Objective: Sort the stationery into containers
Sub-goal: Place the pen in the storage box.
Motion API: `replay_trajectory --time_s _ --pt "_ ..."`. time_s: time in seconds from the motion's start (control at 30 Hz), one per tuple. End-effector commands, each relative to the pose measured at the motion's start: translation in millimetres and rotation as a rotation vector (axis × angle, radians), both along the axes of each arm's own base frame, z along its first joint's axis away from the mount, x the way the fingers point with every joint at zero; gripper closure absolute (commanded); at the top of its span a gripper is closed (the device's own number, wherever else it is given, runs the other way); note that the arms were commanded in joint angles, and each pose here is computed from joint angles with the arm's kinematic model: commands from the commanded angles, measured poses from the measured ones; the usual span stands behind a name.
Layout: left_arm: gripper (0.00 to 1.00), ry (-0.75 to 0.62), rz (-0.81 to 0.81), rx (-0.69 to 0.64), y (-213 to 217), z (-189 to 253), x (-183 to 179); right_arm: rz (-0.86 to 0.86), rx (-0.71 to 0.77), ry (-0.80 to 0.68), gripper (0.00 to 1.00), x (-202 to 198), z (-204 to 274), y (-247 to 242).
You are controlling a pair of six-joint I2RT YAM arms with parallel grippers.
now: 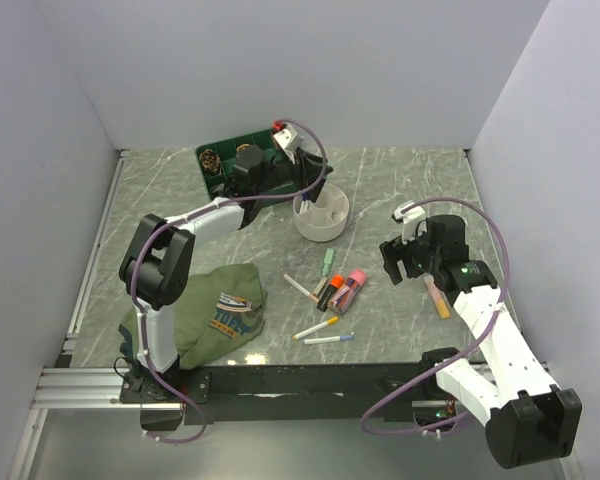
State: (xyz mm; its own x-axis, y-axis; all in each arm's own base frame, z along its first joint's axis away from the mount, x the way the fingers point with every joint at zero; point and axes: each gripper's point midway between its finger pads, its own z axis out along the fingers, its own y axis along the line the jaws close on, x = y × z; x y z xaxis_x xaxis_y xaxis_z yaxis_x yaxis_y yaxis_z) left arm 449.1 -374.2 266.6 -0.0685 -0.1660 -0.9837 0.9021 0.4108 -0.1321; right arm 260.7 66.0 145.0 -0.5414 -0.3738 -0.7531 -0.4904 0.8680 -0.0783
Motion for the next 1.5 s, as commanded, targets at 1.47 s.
replay_trajectory --time_s 1.47 --pt "0.6 -0.142 -0.058 -0.021 31 -1 -46 -0.023 0.002 -0.021 0.1 37 25 -2"
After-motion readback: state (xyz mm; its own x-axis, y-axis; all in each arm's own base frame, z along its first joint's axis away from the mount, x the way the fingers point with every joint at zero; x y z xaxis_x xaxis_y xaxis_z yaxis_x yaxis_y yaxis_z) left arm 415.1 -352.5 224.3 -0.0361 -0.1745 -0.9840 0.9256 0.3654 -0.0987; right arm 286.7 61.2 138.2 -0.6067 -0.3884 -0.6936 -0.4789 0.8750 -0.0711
